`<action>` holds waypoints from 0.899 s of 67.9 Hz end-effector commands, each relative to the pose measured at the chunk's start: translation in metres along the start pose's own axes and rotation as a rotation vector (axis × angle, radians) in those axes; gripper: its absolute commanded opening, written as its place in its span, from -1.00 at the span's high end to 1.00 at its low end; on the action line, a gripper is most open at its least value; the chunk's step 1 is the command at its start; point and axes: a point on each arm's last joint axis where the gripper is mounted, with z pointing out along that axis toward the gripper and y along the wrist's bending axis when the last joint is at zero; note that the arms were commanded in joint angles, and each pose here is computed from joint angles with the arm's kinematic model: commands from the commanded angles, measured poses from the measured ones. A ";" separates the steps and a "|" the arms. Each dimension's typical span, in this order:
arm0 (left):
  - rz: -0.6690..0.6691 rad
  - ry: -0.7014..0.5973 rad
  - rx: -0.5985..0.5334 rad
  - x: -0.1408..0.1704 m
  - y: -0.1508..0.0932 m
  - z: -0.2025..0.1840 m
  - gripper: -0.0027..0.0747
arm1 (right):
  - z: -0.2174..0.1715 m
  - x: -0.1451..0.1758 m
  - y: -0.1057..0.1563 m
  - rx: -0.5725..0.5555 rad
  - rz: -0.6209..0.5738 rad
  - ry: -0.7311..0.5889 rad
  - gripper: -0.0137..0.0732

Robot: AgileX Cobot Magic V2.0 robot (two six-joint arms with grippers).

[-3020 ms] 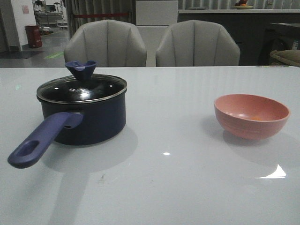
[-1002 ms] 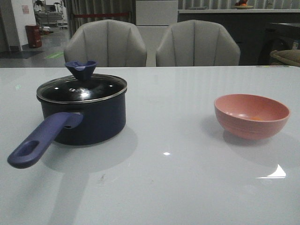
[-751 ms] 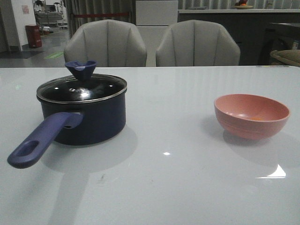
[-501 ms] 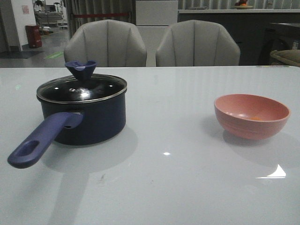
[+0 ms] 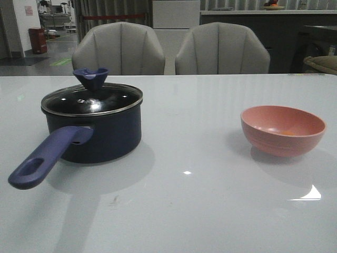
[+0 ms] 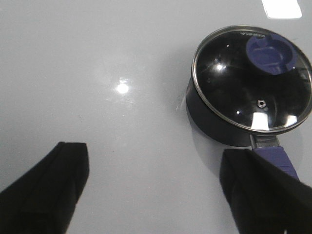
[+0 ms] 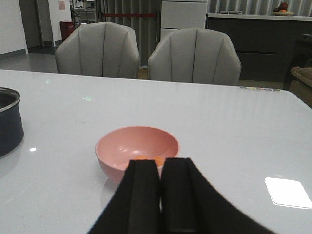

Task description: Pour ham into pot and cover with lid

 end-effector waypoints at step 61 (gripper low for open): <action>-0.009 0.270 0.091 -0.107 -0.130 0.159 -0.64 | -0.002 -0.010 0.000 0.003 -0.002 -0.109 0.31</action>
